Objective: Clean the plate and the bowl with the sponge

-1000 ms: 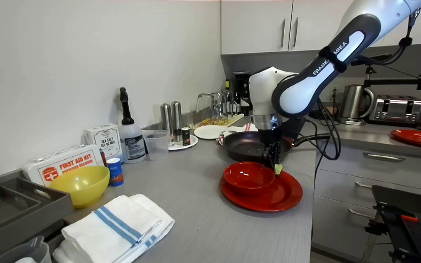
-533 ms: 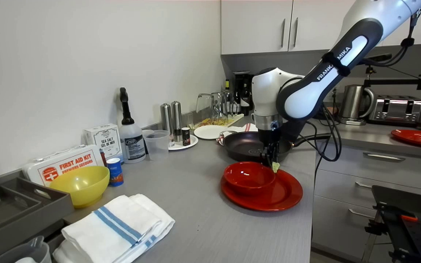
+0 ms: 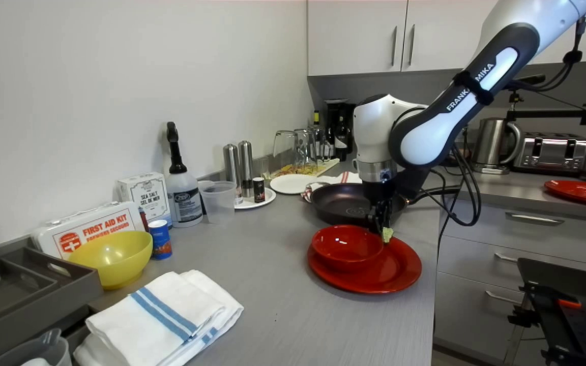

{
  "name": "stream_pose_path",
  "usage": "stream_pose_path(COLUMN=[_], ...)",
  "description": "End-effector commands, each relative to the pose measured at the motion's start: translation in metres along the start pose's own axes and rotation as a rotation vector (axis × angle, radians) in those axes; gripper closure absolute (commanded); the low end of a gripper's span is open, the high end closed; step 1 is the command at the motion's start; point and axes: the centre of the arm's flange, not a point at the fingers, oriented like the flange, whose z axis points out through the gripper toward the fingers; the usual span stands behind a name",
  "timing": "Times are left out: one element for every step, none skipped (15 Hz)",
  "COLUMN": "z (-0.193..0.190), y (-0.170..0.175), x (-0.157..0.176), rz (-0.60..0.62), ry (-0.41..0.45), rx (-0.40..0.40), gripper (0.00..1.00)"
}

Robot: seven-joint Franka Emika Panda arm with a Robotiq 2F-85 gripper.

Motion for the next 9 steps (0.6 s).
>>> stream_pose_path(z=[-0.006, -0.006, -0.007, -0.008, -0.008, -0.008, -0.009, -0.009, -0.01], y=[-0.011, -0.015, -0.019, -0.024, -0.028, -0.032, -0.036, -0.039, -0.041], x=[-0.013, -0.014, -0.016, -0.018, -0.02, -0.022, -0.024, -0.026, -0.027], rz=[-0.001, -0.008, -0.017, -0.022, -0.028, -0.032, -0.036, -0.038, -0.039], ry=[-0.035, -0.05, -0.071, -0.086, -0.102, -0.113, -0.124, -0.132, -0.14], rx=[0.024, 0.033, 0.045, 0.054, 0.063, 0.068, 0.075, 0.078, 0.082], gripper=[0.75, 0.75, 0.75, 0.75, 0.75, 0.75, 0.75, 0.75, 0.75])
